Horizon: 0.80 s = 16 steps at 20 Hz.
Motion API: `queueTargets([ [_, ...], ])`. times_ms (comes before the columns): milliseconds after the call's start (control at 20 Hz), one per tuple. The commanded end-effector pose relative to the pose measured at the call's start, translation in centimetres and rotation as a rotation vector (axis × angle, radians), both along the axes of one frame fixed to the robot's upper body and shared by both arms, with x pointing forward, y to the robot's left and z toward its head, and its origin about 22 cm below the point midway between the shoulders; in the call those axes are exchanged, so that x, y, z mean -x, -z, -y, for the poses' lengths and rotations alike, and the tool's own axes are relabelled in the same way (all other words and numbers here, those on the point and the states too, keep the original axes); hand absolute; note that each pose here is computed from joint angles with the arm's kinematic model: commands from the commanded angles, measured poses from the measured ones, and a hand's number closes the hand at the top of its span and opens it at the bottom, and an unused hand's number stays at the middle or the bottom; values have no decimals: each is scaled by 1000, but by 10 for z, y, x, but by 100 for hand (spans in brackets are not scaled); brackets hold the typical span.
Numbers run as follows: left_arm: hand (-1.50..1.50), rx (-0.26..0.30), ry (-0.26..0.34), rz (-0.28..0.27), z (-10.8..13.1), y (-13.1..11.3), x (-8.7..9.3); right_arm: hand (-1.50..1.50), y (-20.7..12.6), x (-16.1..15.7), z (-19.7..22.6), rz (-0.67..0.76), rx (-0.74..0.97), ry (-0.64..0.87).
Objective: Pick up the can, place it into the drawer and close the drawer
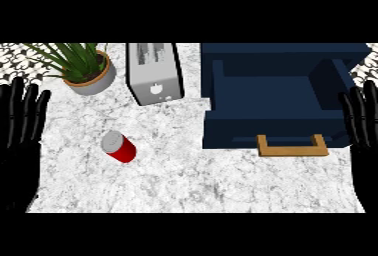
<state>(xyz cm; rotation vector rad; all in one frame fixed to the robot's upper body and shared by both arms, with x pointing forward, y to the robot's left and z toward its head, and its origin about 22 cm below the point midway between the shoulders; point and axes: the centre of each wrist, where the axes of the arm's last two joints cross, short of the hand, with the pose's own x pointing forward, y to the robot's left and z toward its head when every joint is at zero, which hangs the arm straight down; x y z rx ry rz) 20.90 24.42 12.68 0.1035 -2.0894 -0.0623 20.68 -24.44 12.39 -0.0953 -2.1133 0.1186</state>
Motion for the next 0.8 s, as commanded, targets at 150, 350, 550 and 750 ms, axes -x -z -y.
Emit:
queueTargets([
  [150, -150, -5, 545, 12, 7, -4, -17, -150, -1, 0, -9, -17, -13, -68],
  [350, -150, -173, 698, -305, -23, 28, -13, -150, 28, 1, 3, -271, -113, 135],
  [550, -150, -212, 780, -320, -77, -3, -30, -150, 33, 13, 18, -311, -90, 169],
  [750, -150, -192, 808, -306, -134, -25, -29, -150, 24, 30, 29, -324, -94, 192],
])
